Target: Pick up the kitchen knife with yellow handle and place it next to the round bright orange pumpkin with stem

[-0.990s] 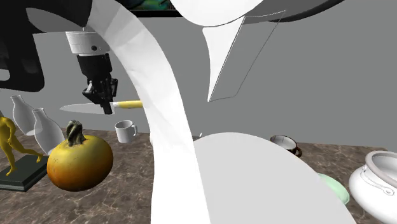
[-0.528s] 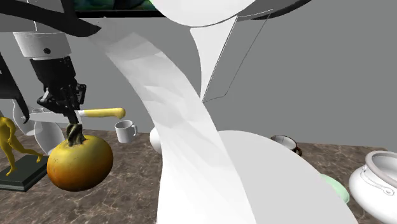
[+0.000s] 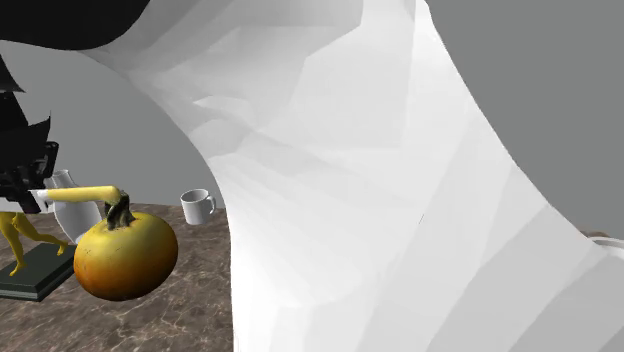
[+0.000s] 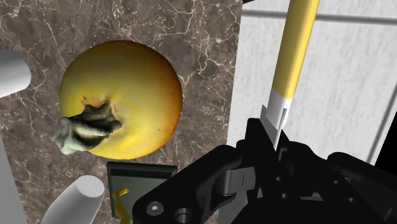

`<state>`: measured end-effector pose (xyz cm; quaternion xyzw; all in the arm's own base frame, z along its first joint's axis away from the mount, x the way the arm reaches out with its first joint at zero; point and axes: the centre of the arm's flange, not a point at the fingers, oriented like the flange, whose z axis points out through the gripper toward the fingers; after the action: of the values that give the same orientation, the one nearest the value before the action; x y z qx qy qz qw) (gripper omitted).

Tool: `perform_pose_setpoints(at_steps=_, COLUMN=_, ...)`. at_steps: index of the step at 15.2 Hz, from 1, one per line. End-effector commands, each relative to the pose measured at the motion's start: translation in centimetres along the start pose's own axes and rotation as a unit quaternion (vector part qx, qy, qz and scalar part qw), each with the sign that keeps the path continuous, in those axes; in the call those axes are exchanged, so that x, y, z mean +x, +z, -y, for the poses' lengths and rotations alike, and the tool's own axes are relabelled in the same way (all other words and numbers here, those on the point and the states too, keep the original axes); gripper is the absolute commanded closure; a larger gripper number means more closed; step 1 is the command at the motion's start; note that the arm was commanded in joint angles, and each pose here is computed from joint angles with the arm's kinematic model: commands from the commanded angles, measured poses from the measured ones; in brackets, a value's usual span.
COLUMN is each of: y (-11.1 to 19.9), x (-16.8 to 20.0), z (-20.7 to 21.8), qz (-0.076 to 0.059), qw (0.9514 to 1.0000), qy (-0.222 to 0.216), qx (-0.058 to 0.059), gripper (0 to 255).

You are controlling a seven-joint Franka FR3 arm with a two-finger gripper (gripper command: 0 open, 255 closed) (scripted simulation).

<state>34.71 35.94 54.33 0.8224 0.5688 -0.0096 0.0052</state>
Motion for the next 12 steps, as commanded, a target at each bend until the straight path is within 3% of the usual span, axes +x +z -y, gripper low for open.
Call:
perform_pose_setpoints(at_steps=1, y=0.2, x=1.8, z=1.7, qz=0.000, qw=1.0000, qy=0.001, qx=0.000, gripper=255)
perform_pose_setpoints(at_steps=12, y=6.0, x=1.9, z=1.7, qz=0.000, qw=1.0000, qy=0.001, qx=0.000, gripper=255)
